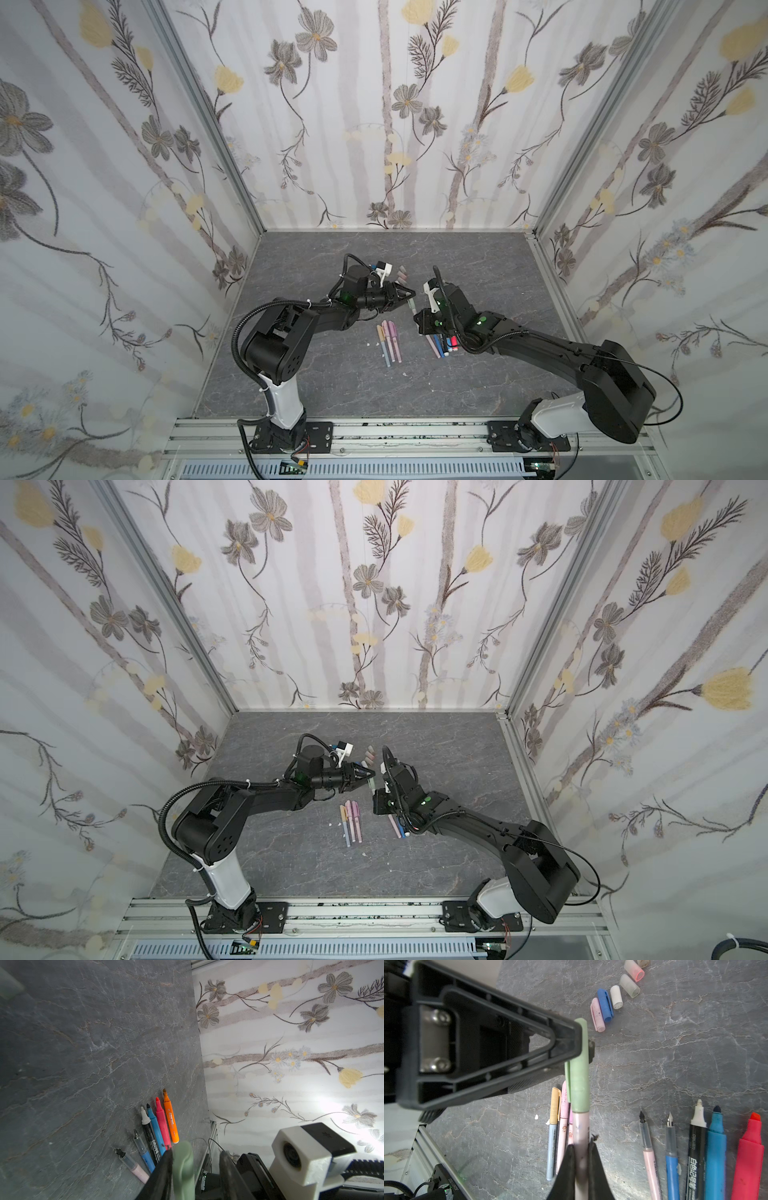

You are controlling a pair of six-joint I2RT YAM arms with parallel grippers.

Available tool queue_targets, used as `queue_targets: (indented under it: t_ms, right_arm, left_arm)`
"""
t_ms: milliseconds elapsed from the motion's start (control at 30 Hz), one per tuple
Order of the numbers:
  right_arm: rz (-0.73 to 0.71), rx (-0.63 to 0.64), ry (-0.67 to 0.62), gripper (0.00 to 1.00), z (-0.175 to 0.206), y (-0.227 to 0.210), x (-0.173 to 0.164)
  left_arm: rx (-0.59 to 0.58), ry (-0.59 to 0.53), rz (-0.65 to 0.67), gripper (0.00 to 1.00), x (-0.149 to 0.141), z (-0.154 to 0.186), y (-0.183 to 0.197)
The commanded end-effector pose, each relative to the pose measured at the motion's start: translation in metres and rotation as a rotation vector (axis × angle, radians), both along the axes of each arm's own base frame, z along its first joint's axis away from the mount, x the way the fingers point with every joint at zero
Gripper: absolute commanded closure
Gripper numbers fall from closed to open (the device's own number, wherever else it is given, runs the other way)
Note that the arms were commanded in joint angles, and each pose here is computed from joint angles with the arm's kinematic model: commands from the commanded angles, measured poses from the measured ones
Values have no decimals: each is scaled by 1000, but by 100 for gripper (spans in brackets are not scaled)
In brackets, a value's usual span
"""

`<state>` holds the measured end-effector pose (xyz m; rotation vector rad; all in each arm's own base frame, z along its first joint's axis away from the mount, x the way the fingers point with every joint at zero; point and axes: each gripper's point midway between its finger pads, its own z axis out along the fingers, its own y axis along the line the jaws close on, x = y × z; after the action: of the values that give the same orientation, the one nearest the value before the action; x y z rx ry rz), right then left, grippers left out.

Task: Remove pen caps from pens
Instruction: Open the pen cap on the pen.

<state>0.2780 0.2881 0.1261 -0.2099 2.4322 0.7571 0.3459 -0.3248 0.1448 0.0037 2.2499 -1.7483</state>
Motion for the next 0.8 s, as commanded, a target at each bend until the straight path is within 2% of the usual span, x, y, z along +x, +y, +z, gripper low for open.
queue_targets:
  t_ms: [0, 233, 567, 700, 767]
  right_arm:
    - [-5, 30, -22, 98, 8, 3, 4]
    - [-10, 32, -23, 98, 9, 3, 9]
    - [-15, 39, -33, 97, 11, 2, 13]
    - [-10, 48, -38, 80, 11, 3, 13]
    - [-7, 42, -34, 76, 10, 4, 13]
  left_arm:
    - [-2, -24, -4, 66, 4, 3, -2]
    - [-7, -26, -22, 84, 2, 4, -7]
    - [-5, -24, -30, 96, 1, 3, -11]
    - [-1, -13, -28, 100, 0, 2, -10]
    - [7, -10, -26, 100, 0, 2, -10]
